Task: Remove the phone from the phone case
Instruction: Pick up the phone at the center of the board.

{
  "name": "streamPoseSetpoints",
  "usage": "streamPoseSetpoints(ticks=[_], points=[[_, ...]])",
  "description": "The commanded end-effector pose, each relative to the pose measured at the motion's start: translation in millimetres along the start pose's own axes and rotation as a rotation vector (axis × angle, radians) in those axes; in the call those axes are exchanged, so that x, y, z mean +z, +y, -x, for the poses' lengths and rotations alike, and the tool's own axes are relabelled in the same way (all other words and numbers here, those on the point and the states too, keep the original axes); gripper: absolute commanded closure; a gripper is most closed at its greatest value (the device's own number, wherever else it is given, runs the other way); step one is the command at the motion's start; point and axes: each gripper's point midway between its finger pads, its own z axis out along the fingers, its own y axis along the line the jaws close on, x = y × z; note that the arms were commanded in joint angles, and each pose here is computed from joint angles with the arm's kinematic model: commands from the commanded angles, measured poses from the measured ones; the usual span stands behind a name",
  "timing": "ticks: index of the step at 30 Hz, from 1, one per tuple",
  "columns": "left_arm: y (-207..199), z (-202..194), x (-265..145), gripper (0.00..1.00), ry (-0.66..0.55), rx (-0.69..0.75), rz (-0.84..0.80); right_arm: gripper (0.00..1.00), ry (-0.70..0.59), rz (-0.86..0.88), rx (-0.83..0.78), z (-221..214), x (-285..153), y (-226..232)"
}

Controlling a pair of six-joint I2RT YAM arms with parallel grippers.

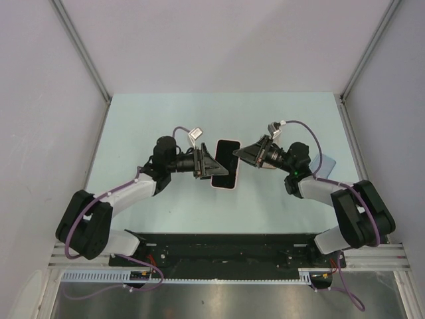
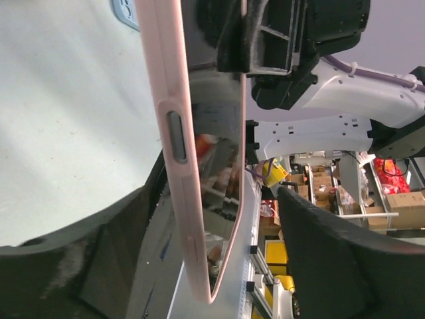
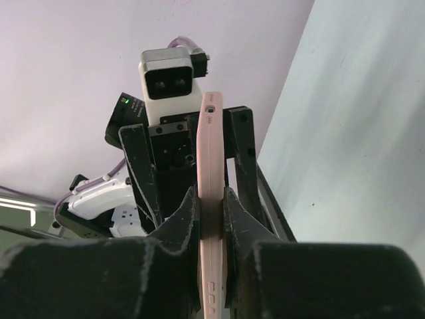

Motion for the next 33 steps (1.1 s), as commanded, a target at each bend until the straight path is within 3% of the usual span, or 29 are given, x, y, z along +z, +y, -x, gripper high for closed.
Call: streamPoseSetpoints(ticks=[1, 5, 9, 14, 15, 16, 19, 21, 25, 29, 33], points=[[-21, -5, 4, 0.24, 0.016, 0.035, -0.09, 1.0, -0.058, 0.117, -0.002, 8, 0, 24], [-29, -9, 9, 0.4, 0.034, 0.033, -0.118, 1.0, -0.094, 0.091, 0.032, 8, -1, 10], [-34, -9, 9, 0.66, 0.029, 0.026, -0.122, 1.0, -0.111, 0.061, 0.057, 8, 2, -2], [-37, -7, 9, 0.88, 0.03, 0.039, -0.126, 1.0, -0.123, 0.059, 0.046, 9, 3, -1], [-36, -8, 9, 0.99, 0.037, 0.046, -0.118, 1.0, -0.127, 0.059, 0.042, 10, 2, 0], [-37, -7, 10, 1.0, 0.038, 0.056, -0.118, 0.98, -0.128, 0.061, 0.034, 12, 0, 1], [-36, -7, 9, 1.0, 0.04, 0.082, -0.118, 0.66, -0.122, 0.112, 0.039, 15, -5, 13], [-38, -7, 9, 1.0, 0.038, 0.108, -0.133, 0.6, -0.13, 0.155, 0.08, 22, -9, 21], [-45, -8, 7, 1.0, 0.041, 0.142, -0.157, 0.59, -0.139, 0.257, 0.13, 30, -15, 32], [-45, -6, 8, 1.0, 0.041, 0.136, -0.156, 0.63, -0.13, 0.238, 0.154, 29, -12, 21], [-42, -5, 9, 1.0, 0.042, 0.129, -0.153, 0.62, -0.142, 0.248, 0.148, 32, -14, 26]])
